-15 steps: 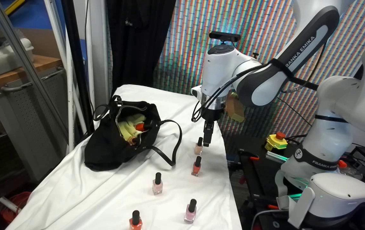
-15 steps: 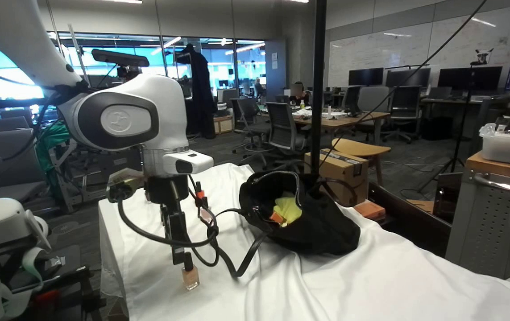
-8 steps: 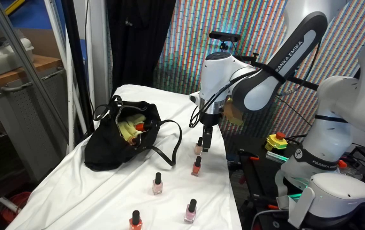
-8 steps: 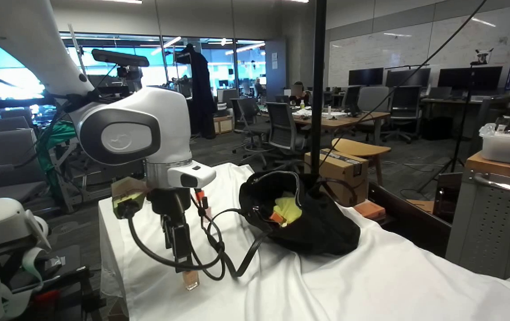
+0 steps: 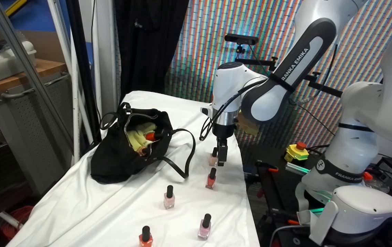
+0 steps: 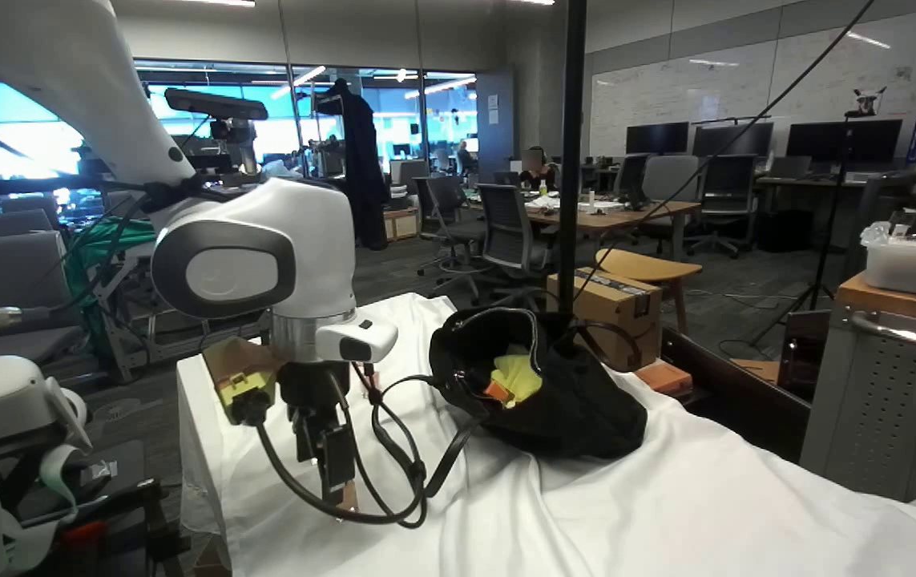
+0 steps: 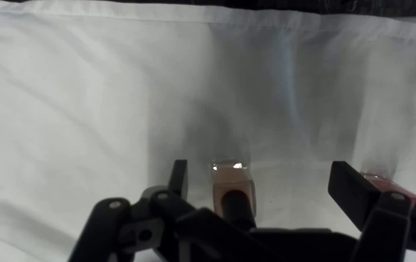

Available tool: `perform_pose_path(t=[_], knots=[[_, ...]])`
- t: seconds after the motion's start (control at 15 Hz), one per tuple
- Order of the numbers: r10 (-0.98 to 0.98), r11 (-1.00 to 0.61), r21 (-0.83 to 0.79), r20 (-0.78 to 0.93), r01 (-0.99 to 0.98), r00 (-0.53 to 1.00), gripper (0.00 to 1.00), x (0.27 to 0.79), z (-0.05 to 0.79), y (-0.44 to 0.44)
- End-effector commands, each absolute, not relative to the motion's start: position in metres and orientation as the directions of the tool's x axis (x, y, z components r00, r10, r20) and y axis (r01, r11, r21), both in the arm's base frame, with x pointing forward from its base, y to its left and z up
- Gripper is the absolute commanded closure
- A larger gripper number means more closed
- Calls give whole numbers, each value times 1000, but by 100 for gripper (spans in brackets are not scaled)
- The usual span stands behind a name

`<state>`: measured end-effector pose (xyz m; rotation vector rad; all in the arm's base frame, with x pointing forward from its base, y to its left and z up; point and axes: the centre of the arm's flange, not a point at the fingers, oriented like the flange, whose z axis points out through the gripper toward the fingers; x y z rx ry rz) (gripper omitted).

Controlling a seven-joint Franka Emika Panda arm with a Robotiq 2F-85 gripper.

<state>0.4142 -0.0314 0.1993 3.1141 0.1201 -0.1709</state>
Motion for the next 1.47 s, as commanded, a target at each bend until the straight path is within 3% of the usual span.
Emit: perform_pose_path(t=[0.0,1.4], knots=[[108,-994,-13,-81,107,991,0,427,194,-37],[91,-996,-25,-36,90,995,0,444,163,-54]])
